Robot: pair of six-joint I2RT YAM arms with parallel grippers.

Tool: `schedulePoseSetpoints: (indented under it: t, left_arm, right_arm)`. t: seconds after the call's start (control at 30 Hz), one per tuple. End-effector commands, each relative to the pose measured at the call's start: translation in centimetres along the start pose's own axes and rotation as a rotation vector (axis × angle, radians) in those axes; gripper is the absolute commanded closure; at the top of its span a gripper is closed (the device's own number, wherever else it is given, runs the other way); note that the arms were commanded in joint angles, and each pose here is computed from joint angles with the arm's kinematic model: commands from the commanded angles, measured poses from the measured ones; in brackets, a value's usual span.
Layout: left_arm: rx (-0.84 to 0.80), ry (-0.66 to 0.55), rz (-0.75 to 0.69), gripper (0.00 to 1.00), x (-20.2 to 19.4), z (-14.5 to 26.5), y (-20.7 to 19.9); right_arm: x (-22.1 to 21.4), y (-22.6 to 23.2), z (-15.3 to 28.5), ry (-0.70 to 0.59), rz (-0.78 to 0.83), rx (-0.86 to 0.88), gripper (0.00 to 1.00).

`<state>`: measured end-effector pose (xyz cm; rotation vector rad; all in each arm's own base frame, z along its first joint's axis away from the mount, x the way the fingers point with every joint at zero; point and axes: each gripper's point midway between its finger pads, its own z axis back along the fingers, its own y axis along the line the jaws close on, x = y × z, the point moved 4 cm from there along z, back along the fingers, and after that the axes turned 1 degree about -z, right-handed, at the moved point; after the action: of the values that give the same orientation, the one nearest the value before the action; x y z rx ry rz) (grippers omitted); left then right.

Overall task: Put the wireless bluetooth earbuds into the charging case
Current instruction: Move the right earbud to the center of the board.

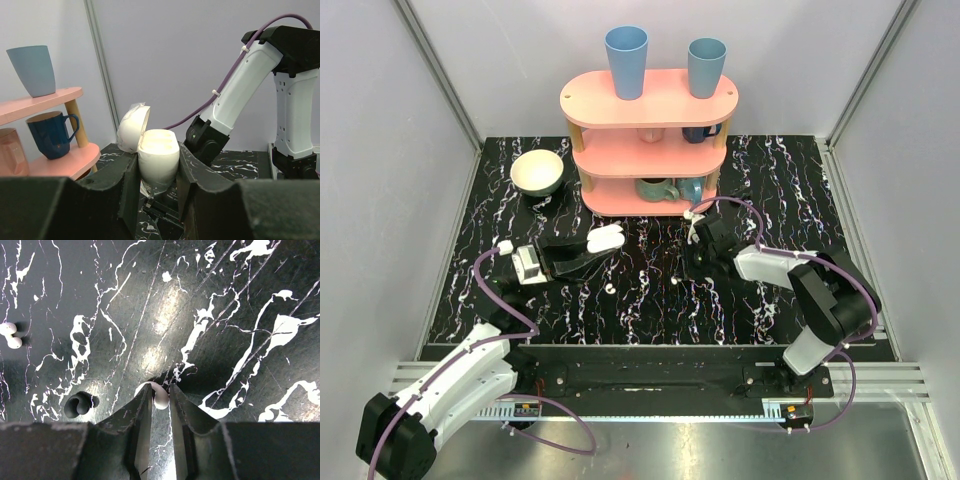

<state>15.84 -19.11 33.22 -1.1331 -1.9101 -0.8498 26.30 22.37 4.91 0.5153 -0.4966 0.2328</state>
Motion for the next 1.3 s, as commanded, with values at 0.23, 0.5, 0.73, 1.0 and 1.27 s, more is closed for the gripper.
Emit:
schedulePoseSetpoints:
  t: [0.23, 0.5, 0.73, 1.0, 1.27]
  left_arm:
    - [-0.039, -0.063, -0.041, 1.00, 2.2, -0.8, -0.3]
    - [-0.038, -0.061, -0.037, 1.00, 2.1, -0.8, -0.3]
    - [-0.040, -0.062, -0.039, 1.00, 2.2, -0.9, -0.3]
    - [-0.041, -0.064, -0.040, 1.00, 2.2, -0.8, -0.3]
    - [-0.034, -0.069, -0.043, 1.00, 2.4, -0.7, -0.3]
  right_arm:
    - [-1.3, -0.4, 0.4, 0.028, 0.006, -0.006, 0.67]
    - [-1.2, -0.1, 0.5, 0.022, 0.014, 0.019, 0.67]
    - [0.7, -0.7, 2.2, -0.075, -0.025, -0.097, 0.63]
    - [4.0, 1.7, 4.5, -0.187, -0.065, -0.027, 0.59]
    - [4.4, 2.4, 2.4, -0.099, 0.000, 0.030, 0.62]
